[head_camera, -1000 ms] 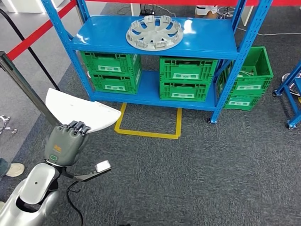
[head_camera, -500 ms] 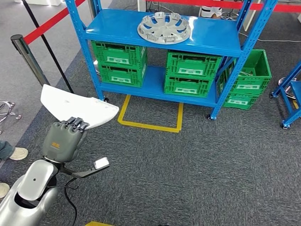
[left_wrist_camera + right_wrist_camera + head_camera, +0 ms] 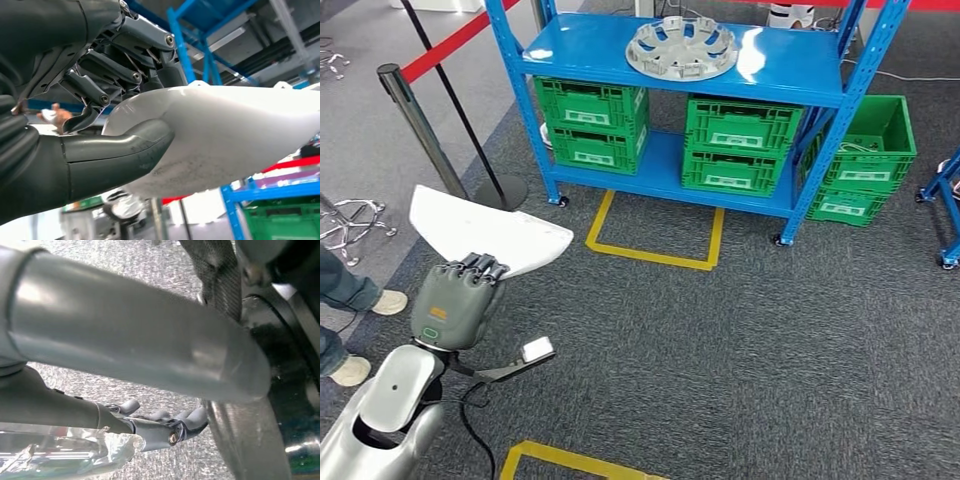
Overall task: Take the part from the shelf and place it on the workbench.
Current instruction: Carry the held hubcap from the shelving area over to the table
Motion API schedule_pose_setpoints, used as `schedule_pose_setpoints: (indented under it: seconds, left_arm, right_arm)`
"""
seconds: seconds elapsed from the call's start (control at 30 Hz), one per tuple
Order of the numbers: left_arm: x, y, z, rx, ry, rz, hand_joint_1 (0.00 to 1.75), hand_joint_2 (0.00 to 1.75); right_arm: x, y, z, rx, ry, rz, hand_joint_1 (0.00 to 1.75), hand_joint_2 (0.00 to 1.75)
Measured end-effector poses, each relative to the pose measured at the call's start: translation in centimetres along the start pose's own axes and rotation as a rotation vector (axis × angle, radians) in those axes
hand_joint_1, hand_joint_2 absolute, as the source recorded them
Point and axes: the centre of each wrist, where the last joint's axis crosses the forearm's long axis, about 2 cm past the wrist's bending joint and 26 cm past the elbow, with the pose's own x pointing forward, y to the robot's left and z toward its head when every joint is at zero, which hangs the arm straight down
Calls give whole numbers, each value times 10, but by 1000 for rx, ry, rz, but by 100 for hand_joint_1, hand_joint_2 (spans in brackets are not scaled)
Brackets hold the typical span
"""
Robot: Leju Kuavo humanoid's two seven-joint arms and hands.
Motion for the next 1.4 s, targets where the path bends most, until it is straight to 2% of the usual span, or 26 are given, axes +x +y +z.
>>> schedule_pose_setpoints:
  seconds: [0.97, 1.4]
  left_arm:
    - [-15, -3, 12, -47, 47, 4, 175, 175]
    - [-16, -3, 12, -51, 54, 8, 175, 175]
  right_arm:
    - [13, 1, -6, -7, 32, -75, 0, 0]
    - [10, 6, -4, -47, 60, -198, 0, 0]
